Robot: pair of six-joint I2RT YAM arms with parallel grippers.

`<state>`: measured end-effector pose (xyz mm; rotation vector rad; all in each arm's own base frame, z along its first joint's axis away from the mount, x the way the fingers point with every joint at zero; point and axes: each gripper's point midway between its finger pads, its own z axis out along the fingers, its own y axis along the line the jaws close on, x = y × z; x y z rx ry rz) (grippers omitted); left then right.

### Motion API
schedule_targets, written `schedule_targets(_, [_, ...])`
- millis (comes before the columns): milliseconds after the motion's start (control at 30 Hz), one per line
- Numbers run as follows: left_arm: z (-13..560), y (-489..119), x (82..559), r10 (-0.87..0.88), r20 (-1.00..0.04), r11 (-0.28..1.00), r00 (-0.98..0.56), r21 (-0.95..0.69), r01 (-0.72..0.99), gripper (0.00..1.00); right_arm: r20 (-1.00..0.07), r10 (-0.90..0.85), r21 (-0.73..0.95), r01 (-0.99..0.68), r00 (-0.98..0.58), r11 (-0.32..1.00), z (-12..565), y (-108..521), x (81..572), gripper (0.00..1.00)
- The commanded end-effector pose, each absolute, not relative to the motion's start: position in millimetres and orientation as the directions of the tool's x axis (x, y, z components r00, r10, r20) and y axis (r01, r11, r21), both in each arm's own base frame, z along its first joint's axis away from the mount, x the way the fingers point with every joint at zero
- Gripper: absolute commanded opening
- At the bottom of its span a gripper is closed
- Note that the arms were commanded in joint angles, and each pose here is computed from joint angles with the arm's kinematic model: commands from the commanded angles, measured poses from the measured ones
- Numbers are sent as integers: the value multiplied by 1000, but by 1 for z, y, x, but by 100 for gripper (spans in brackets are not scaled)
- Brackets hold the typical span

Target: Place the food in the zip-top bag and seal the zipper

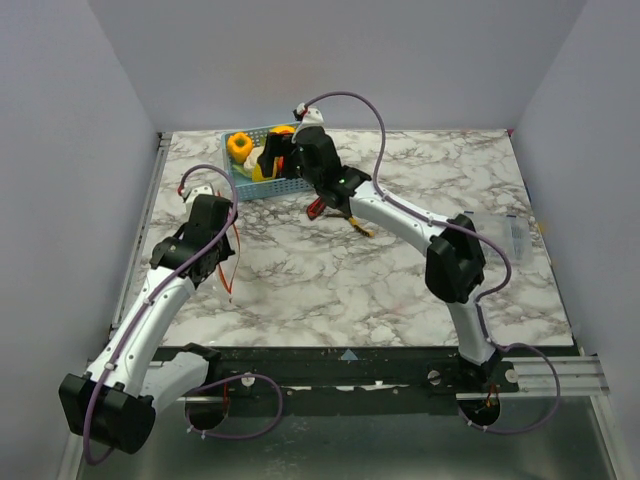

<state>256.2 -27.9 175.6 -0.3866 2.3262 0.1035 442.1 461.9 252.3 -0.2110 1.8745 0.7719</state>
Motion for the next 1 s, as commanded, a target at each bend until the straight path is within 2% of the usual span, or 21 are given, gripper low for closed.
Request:
schedule_targets(0, [171,-32,262,-206,-713,966,-670,-38,-256,0,-947,84,196,-349,-311,916,226,431,496,100])
schedule_targets(400, [170,-34,263,-179,-720,974,-670,-33,-225,0,-973,-8,47,-230,-233,972,183,395,582,100])
schedule_targets(600, [168,-39,264,-174,-707,978,-685,-43,-204,0,-973,-34,12,-196,-228,980,171,373,599,100])
schedule_targets(967, [166,-42,265,-170,-700,980,-694,-49,-192,0,-968,-11,51,-239,-250,970,142,367,624,100])
